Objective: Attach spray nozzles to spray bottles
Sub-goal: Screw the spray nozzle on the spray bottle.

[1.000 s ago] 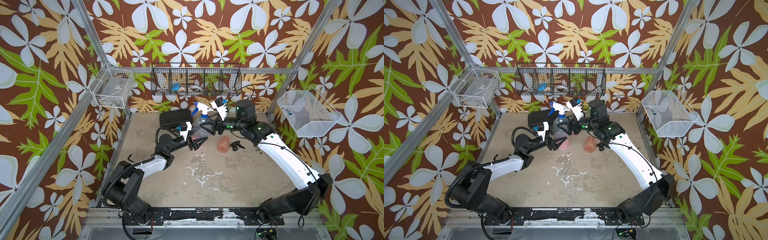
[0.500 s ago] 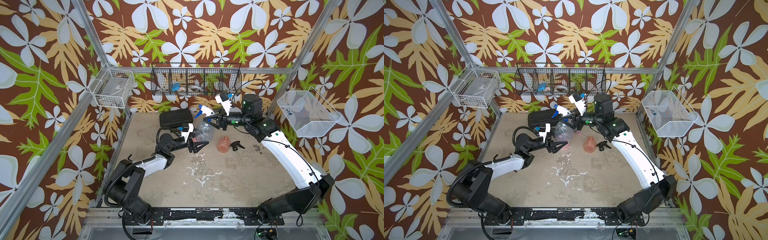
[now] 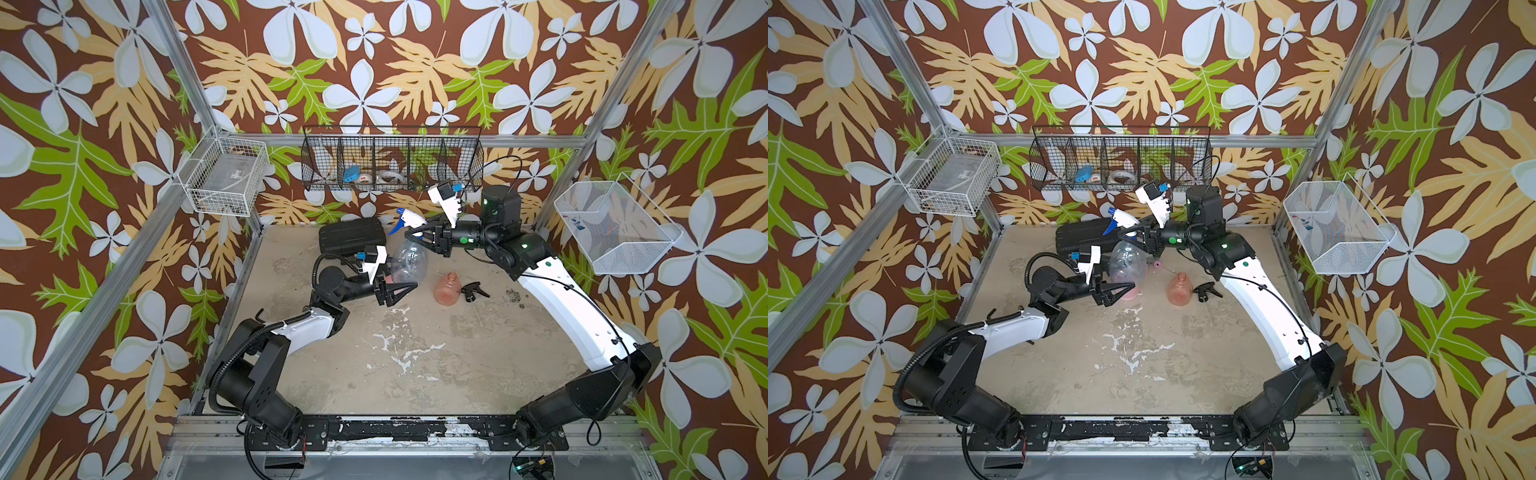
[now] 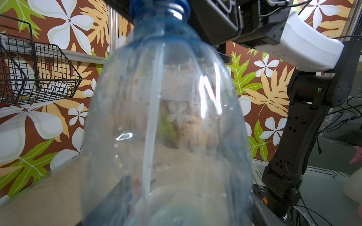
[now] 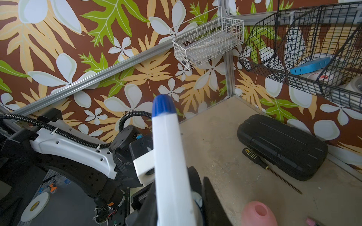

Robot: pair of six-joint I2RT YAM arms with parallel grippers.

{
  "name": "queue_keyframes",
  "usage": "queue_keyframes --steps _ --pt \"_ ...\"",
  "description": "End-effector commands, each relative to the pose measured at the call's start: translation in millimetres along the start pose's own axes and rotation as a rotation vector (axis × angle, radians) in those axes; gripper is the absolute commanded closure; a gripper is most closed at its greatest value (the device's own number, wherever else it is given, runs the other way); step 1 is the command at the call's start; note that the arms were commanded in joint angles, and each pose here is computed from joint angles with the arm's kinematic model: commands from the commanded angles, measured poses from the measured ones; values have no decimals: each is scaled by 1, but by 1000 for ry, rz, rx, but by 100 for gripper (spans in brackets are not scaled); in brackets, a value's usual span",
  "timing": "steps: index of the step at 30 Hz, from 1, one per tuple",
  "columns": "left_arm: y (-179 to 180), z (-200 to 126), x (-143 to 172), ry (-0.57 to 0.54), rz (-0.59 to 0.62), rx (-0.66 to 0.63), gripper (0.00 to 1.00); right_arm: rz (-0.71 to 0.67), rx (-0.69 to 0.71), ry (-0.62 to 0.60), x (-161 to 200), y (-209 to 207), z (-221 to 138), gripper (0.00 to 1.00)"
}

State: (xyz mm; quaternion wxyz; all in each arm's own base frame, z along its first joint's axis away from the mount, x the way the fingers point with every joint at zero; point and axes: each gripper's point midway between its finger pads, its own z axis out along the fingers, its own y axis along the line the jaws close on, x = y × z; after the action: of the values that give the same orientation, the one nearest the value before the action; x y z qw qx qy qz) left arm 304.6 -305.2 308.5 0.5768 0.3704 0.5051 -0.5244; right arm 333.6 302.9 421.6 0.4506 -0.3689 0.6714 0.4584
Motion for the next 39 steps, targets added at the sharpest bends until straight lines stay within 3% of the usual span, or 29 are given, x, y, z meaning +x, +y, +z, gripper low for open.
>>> queue_keyframes --steps 1,5,18,29,39 --pt "0 1 -9 -26 58 -1 52 27 -33 -3 -3 7 0 87" --pt "8 0 -11 -37 74 -52 52 28 -14 5 2 5 -1 100" --pt "67 -25 -52 -184 158 -487 53 73 390 -42 19 -27 19 100" --pt "65 -22 -47 -173 194 -544 53 272 604 -113 31 -47 24 100" --pt "66 -27 -38 -154 193 -570 48 232 615 -127 23 -43 15 100"
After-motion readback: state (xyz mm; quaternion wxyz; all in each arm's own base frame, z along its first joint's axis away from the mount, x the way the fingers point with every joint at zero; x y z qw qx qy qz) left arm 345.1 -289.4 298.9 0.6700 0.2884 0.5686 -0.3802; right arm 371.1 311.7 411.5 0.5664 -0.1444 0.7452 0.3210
